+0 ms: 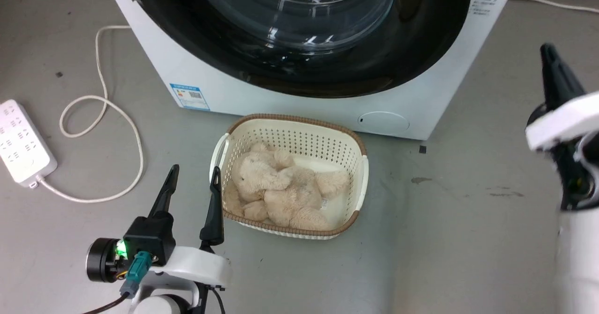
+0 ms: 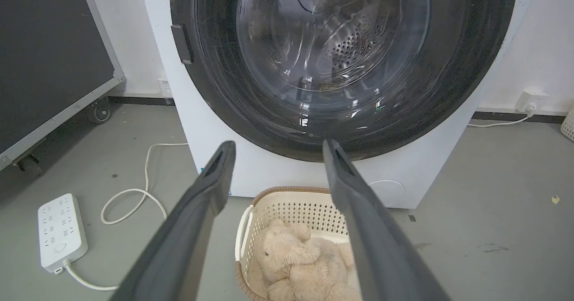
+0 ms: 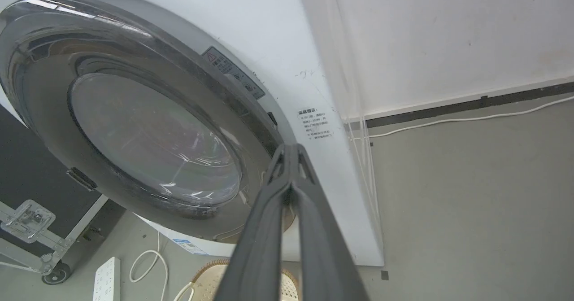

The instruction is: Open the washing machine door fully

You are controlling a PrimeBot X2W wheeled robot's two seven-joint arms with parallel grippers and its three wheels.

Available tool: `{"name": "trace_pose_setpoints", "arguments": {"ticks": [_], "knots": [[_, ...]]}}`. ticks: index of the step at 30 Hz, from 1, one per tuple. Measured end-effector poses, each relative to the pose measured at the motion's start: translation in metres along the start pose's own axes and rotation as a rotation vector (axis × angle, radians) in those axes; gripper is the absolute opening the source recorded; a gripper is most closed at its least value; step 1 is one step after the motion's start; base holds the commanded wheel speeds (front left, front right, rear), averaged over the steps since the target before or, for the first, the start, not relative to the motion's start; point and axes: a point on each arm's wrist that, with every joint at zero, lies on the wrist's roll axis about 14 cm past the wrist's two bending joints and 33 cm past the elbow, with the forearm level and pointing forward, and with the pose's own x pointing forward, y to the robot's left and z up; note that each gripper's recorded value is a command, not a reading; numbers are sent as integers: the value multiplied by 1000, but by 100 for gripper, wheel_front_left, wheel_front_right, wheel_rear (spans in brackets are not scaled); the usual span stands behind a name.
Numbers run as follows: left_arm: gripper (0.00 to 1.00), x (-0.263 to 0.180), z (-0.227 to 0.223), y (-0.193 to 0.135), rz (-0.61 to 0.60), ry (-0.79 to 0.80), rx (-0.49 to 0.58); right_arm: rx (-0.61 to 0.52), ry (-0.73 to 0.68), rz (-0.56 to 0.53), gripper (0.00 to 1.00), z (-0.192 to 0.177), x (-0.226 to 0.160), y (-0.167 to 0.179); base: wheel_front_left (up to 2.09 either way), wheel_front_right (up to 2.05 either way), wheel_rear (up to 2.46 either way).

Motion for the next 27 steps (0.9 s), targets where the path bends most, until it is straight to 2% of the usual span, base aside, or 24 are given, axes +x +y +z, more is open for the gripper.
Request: {"name": "trace_pose_setpoints", "arguments": {"ticks": [15, 27], "knots": [[100, 8, -9, 5, 22, 3, -11, 232, 172, -17, 0, -19, 62, -4, 0, 0, 0], [100, 13, -10, 12, 50, -10, -4, 437, 323, 20, 0, -31, 104, 10, 0, 0, 0]]}}
